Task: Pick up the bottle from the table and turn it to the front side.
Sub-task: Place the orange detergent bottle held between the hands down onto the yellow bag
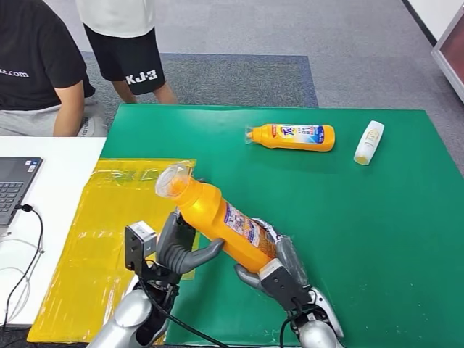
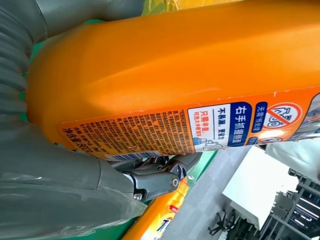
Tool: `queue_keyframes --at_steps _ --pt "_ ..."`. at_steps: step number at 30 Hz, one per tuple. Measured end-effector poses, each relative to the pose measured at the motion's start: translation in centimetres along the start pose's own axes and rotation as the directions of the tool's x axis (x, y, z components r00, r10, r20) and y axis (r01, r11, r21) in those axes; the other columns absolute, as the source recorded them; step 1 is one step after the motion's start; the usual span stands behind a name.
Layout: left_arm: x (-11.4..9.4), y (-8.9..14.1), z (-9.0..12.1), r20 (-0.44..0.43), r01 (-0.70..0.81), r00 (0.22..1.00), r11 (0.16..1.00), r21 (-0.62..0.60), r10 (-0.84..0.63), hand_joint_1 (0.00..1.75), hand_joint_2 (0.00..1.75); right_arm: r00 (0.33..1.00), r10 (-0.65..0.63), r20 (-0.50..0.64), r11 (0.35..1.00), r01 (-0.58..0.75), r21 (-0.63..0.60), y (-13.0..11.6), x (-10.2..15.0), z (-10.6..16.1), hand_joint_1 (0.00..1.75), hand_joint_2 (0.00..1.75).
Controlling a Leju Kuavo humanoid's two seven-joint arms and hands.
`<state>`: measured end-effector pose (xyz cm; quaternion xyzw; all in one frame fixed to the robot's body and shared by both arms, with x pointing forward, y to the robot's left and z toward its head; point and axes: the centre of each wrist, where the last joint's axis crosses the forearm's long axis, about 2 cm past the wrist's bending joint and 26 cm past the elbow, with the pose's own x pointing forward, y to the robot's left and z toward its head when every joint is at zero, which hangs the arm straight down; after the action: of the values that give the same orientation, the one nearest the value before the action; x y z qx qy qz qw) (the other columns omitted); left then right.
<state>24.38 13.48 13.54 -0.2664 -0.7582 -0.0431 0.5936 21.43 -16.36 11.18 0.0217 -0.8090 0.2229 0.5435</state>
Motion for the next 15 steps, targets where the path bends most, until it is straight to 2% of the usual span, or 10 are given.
queue_keyframes --at_steps 15 --pt "0.7 -0.2 -1.2 0.023 0.009 1.000 0.999 -0.040 -0.008 0.00 1.75 1.000 0.001 0.009 1.000 -0.001 0.025 0.4 -0.1 -0.2 1.75 1.75"
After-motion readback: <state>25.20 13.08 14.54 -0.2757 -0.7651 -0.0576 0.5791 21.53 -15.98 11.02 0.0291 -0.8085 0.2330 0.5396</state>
